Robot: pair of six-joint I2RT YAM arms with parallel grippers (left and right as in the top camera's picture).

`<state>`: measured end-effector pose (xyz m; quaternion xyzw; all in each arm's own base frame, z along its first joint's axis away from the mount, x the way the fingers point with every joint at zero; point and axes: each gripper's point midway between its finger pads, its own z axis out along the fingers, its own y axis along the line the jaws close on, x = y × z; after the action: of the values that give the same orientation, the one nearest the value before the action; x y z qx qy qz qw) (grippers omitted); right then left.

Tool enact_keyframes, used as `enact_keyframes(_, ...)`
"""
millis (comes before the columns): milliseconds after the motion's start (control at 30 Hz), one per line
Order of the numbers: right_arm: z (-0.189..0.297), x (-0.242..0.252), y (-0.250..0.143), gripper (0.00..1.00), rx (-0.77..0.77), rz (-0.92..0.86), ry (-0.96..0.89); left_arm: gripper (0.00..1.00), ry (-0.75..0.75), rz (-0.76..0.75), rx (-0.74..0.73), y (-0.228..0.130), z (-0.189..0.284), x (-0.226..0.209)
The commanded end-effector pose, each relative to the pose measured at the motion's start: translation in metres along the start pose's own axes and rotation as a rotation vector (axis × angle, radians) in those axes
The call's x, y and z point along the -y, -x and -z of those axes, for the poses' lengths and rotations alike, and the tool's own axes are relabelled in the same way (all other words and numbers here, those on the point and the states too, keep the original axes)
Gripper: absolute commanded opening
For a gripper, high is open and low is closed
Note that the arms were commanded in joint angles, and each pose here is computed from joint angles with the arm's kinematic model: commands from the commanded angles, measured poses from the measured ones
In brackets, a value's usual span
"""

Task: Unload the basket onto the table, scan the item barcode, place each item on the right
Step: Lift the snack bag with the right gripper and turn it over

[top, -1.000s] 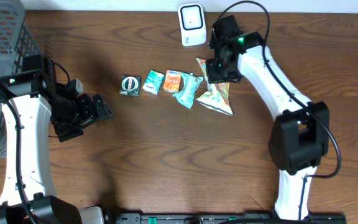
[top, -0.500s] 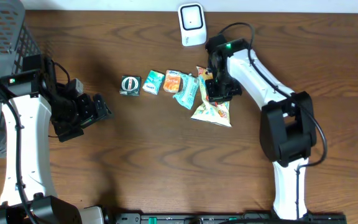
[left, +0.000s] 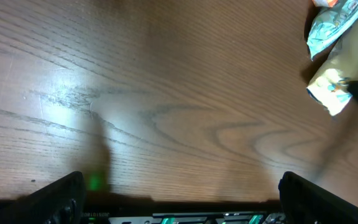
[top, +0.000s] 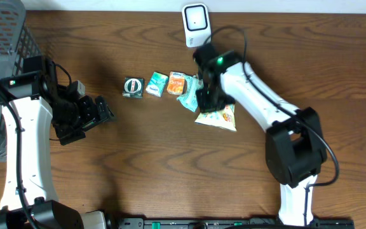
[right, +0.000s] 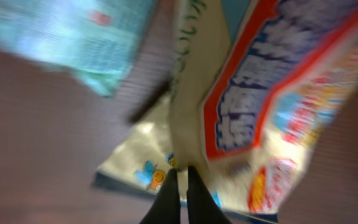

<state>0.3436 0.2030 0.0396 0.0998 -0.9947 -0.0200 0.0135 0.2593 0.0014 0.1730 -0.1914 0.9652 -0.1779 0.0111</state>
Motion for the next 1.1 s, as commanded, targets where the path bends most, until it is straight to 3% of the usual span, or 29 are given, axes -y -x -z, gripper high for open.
enact_keyframes(0,-0.029,0.017,-0.014,0.01,-0.040,-0.079,-0.074,0.98,0.003,0.005,-0.002,-0.001,0.000,0.000)
enact_keyframes(167,0.004,0.019,-0.018,0.01,-0.047,-0.073,-0.077,0.98,0.003,0.005,-0.002,-0.001,0.000,0.000)
enact_keyframes(433,0.077,0.040,0.038,0.01,0.225,-0.090,-0.094,0.98,0.003,0.005,-0.002,-0.001,0.000,0.000)
enact_keyframes(900,-0.029,0.053,0.053,0.04,0.216,-0.120,-0.090,0.98,0.003,0.004,-0.002,-0.001,0.000,0.000)
enact_keyframes(1033,-0.006,0.074,0.059,0.04,0.224,-0.160,-0.133,0.98,0.003,0.005,-0.002,-0.001,0.000,0.000)
enact_keyframes(1067,0.009,0.077,0.059,0.11,0.215,-0.167,-0.136,0.98,0.003,0.005,-0.002,-0.001,0.000,0.000)
